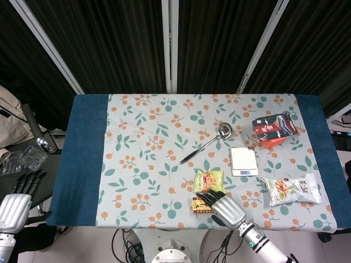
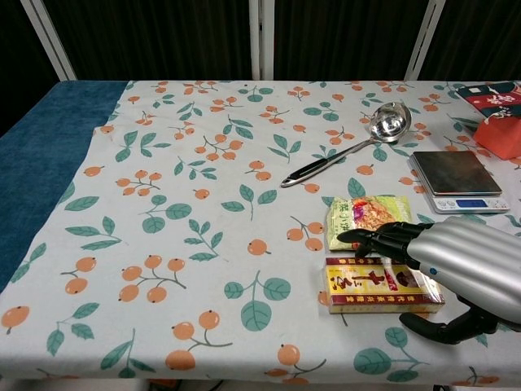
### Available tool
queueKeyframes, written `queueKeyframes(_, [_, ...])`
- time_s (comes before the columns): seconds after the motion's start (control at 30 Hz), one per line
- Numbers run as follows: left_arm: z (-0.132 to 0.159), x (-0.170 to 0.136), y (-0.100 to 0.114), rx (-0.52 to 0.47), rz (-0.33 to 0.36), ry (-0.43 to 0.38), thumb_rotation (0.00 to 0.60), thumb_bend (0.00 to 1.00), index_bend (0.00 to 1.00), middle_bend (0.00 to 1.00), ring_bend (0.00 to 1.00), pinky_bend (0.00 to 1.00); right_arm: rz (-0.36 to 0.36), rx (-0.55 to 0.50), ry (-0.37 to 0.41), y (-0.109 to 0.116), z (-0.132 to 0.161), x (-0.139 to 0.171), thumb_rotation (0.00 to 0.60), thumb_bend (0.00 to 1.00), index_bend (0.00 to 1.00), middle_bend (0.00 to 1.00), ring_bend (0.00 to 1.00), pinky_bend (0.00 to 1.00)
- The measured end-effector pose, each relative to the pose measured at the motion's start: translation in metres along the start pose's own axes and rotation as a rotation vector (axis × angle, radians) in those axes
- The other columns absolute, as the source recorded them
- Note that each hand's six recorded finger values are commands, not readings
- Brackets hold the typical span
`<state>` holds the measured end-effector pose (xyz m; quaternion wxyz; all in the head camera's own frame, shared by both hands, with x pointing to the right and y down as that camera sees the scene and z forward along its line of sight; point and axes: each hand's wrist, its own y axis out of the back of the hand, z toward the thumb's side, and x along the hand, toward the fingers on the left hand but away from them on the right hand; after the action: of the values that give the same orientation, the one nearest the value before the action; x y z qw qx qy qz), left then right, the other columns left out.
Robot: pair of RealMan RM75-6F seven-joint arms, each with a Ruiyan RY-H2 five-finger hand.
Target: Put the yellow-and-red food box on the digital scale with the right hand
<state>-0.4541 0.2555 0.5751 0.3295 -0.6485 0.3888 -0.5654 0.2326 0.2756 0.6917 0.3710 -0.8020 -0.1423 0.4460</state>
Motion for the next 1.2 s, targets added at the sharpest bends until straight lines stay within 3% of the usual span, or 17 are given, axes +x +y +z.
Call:
queueKeyframes(0.33, [-0.003, -0.002, -0.001, -0.005, -0.003, 0.008, 0.6, 0.05, 0.0, 0.0, 0.0, 0.0, -0.001, 0.0, -0.003, -0.003, 0.002, -0.001, 0.6, 0.33, 0.18, 0.33, 0.29, 0.46])
queueKeyframes(0.57, [-0.003, -0.002, -0.001, -0.006, -0.002, 0.011, 0.6, 0.05, 0.0, 0.0, 0.0, 0.0, -0.043, -0.017, -0.006, 0.007, 0.0, 0.0, 0.6, 0.34, 0.28, 0.4, 0.36, 0.53])
queueKeyframes(0.77, [-0.003, -0.002, -0.001, -0.005, -0.001, 0.011, 0.6, 0.05, 0.0, 0.0, 0.0, 0.0, -0.13, -0.042, -0.023, 0.038, -0.014, 0.005, 0.6, 0.35, 0.31, 0.41, 0.37, 0.55])
queueKeyframes(1.0, [-0.003, -0.001, -0.003, -0.001, -0.011, 0.013, 0.6, 0.05, 0.0, 0.0, 0.0, 0.0, -0.233, 0.011, -0.09, 0.083, -0.051, 0.01, 0.6, 0.35, 0.32, 0.42, 0.38, 0.56])
queueKeyframes(1.2, [-0.002, 0.002, -0.005, 0.005, -0.025, 0.011, 0.6, 0.05, 0.0, 0.0, 0.0, 0.0, -0.229, 0.027, -0.184, 0.096, -0.092, 0.005, 0.6, 0.35, 0.32, 0.42, 0.38, 0.56])
